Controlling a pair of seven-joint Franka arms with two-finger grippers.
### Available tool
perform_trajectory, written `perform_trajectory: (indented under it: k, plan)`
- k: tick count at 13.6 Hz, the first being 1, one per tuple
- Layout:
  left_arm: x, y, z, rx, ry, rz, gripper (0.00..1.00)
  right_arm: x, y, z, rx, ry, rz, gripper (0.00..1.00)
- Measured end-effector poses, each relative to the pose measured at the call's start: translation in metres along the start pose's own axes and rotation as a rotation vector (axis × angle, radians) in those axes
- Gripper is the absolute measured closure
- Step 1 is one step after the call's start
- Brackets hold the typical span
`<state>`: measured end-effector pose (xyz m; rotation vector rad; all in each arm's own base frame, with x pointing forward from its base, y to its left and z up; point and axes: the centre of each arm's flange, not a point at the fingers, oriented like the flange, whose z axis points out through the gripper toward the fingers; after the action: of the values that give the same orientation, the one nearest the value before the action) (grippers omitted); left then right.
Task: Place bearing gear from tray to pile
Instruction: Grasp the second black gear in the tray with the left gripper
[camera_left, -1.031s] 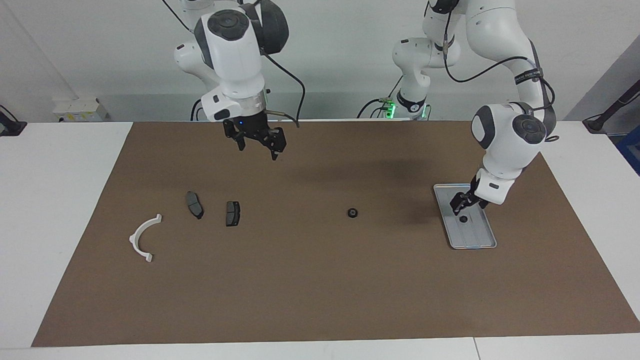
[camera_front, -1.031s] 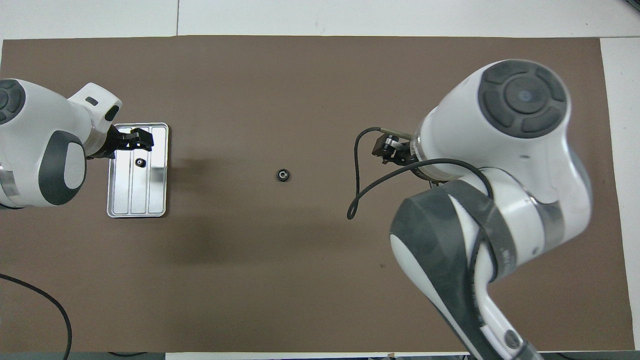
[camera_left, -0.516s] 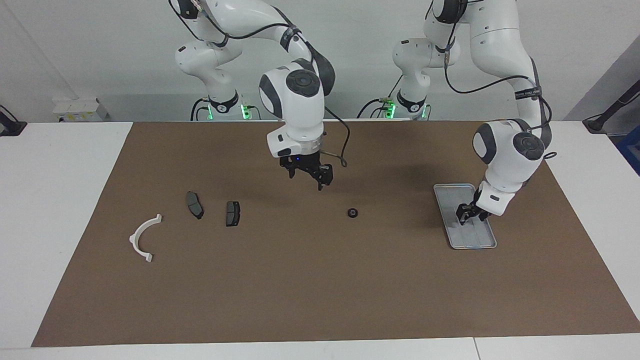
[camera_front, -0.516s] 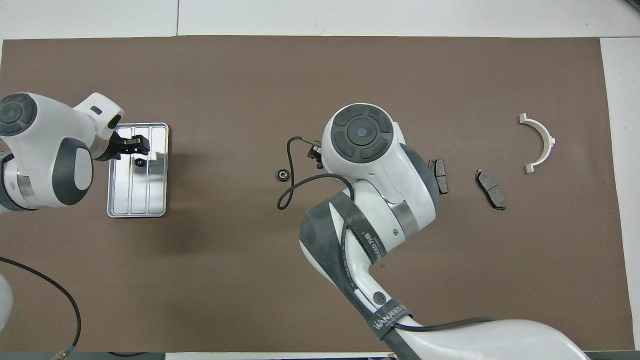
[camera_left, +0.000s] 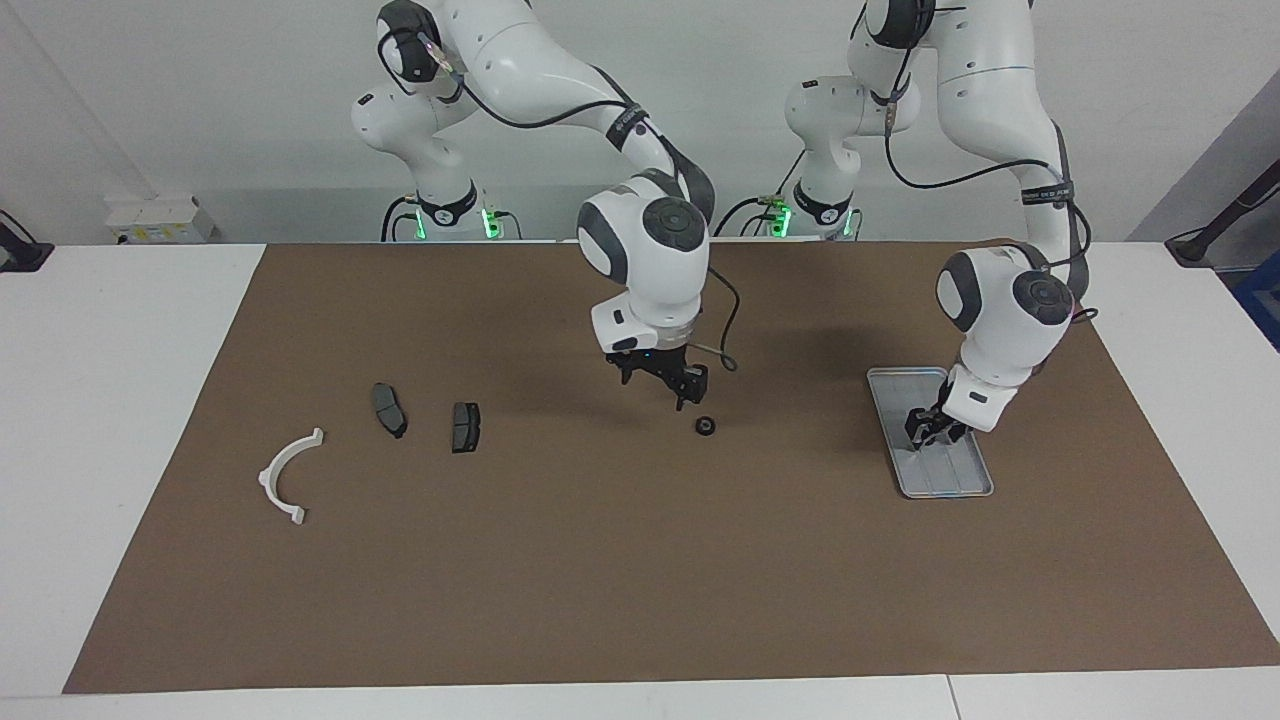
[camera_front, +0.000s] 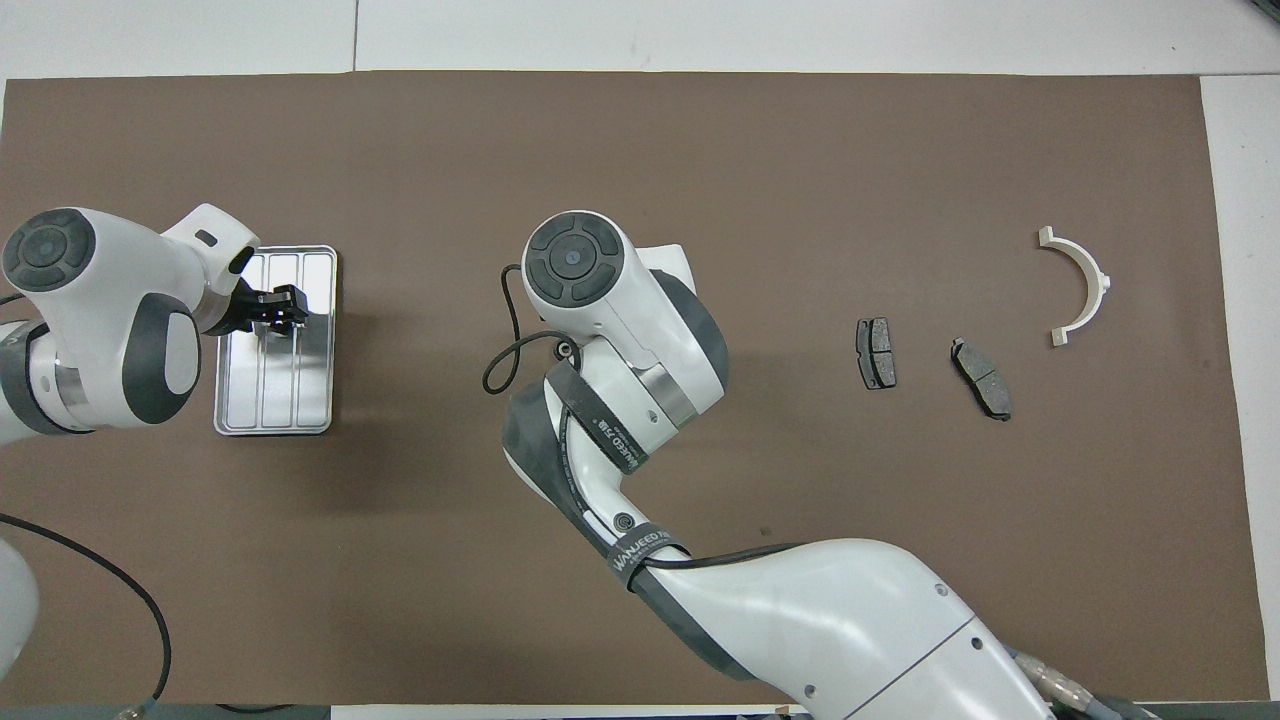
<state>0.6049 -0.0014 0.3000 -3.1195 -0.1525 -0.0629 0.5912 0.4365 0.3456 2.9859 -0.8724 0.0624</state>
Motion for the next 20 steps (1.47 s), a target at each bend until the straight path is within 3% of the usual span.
perform_trajectory:
  k: [4, 8, 11, 20]
  plan:
    - [-0.002, 0.000, 0.002, 0.000, -0.005, -0.017, 0.41, 0.002, -0.020, -0.003, -0.012, 0.001, 0.004, 0.00]
    - [-0.002, 0.001, 0.002, 0.000, -0.006, -0.023, 0.40, -0.026, -0.035, -0.003, 0.006, -0.032, -0.012, 0.00]
    - [-0.002, 0.001, 0.002, -0.001, -0.004, -0.024, 0.47, -0.041, -0.041, 0.000, 0.021, -0.047, -0.029, 0.00]
    - [-0.004, 0.001, 0.002, -0.002, 0.002, -0.025, 0.50, -0.049, -0.047, 0.059, -0.018, -0.058, -0.038, 0.00]
